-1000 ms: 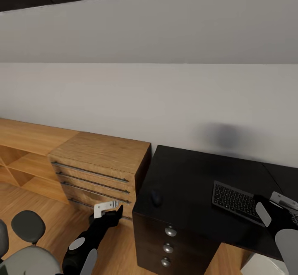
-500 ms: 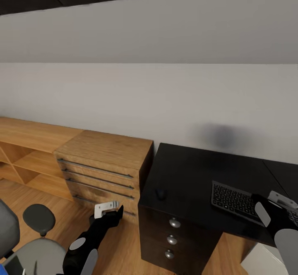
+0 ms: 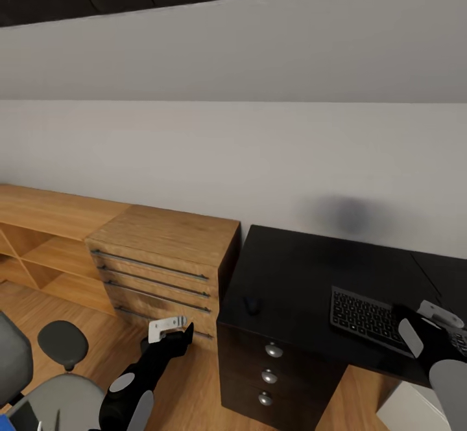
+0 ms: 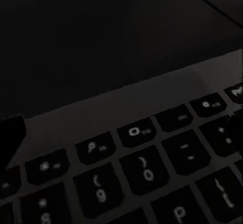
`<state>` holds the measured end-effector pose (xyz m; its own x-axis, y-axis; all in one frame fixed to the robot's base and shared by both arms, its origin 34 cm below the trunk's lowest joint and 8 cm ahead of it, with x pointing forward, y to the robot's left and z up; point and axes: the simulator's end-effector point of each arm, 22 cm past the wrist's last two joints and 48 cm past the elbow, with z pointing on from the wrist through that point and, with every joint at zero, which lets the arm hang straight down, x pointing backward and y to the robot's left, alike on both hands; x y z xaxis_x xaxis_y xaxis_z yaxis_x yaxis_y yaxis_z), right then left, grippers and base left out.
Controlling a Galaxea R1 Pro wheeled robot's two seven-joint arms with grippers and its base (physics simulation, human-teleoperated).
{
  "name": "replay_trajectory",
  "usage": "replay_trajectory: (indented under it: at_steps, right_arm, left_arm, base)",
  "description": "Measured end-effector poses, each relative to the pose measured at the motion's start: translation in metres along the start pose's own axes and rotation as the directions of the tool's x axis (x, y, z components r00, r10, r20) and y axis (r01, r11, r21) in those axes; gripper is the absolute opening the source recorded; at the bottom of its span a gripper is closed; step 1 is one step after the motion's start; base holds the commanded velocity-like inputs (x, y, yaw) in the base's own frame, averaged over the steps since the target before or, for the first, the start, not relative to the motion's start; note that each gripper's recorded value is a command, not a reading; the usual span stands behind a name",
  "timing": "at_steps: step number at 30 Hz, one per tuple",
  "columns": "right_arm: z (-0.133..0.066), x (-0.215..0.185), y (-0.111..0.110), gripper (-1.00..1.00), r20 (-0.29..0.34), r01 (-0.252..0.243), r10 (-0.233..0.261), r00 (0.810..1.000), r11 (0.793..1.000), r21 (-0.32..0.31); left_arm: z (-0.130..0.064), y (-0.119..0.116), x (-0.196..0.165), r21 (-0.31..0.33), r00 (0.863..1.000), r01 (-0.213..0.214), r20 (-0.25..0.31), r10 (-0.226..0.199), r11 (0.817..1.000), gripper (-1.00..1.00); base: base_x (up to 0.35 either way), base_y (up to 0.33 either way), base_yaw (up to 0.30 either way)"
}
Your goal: In the bedroom, organize the workspace by keeping the computer under the desk, ensuring the monitor is on the desk, placing the keyboard on the desk next to the monitor, placing the mouse on the desk next to the keyboard, moving the folder from the swivel chair onto the desk next to the mouse, stacking the notebook on top of the folder with the pen on top of the notebook, and positioning the swivel chair next to the desk.
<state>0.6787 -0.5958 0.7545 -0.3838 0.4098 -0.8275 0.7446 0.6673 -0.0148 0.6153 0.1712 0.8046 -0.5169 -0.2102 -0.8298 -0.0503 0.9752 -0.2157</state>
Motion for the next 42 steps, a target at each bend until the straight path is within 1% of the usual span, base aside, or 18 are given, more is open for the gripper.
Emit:
replay_trajectory:
  at_steps: [1,2,9,14,21,26,33,34,37,42]
  right_arm:
    - [-0.001,-0.006,0.002,1.00,0.010,-0.003,0.003,1.000,1.000,-0.005]
    - [-0.005,-0.024,0.008,1.00,0.045,-0.014,0.015,0.999,1.000,-0.023]
    - [-0.013,-0.040,0.013,1.00,0.061,-0.021,0.023,0.998,0.999,-0.034]
    - [-0.013,-0.042,0.013,1.00,0.064,-0.022,0.024,0.998,0.999,-0.035]
    - [-0.014,-0.044,0.012,1.00,0.067,-0.024,0.027,0.997,0.999,-0.036]
    - [-0.014,-0.045,0.012,1.00,0.070,-0.026,0.028,0.997,0.999,-0.036]
    - [-0.015,-0.045,0.013,1.00,0.072,-0.028,0.030,0.997,0.999,-0.040]
    - [-0.015,-0.045,0.013,1.00,0.072,-0.027,0.030,0.997,0.999,-0.041]
    - [-0.017,-0.040,0.024,1.00,0.076,-0.027,0.031,0.997,0.998,-0.057]
    - [-0.018,-0.040,0.026,1.00,0.076,-0.027,0.031,0.997,0.998,-0.059]
  left_arm:
    - [-0.001,0.000,-0.001,0.000,1.000,0.000,-0.001,0.000,1.000,1.00]
    - [-0.001,-0.001,0.001,-0.001,1.000,-0.001,-0.008,0.001,1.000,1.00]
    - [-0.006,-0.009,-0.004,0.009,1.000,-0.009,-0.018,0.009,1.000,1.00]
    - [-0.005,-0.014,0.004,0.018,0.999,-0.018,-0.033,0.019,1.000,1.00]
    - [-0.006,-0.022,0.005,0.034,0.999,-0.028,-0.034,0.029,0.999,1.00]
    - [-0.007,-0.024,0.005,0.037,0.999,-0.030,-0.033,0.032,0.999,1.00]
    - [-0.007,-0.024,0.005,0.037,0.999,-0.032,-0.032,0.033,0.999,1.00]
    - [-0.007,-0.024,0.005,0.037,0.999,-0.032,-0.032,0.034,0.999,1.00]
    - [-0.007,-0.024,0.005,0.038,0.999,-0.031,-0.033,0.032,0.999,1.00]
    - [-0.007,-0.025,0.005,0.037,0.999,-0.029,-0.033,0.030,0.999,1.00]
  base:
    - [0.000,0.000,0.000]
    - [0.000,0.000,0.000]
    - [0.000,0.000,0.000]
    - [0.000,0.000,-0.143]
    - [0.013,-0.011,-0.238]
    - [0.150,-0.146,-0.211]
    - [0.218,-0.224,-0.047]
    - [0.000,0.000,0.000]
    - [0.000,0.000,0.000]
    - [0.000,0.000,0.000]
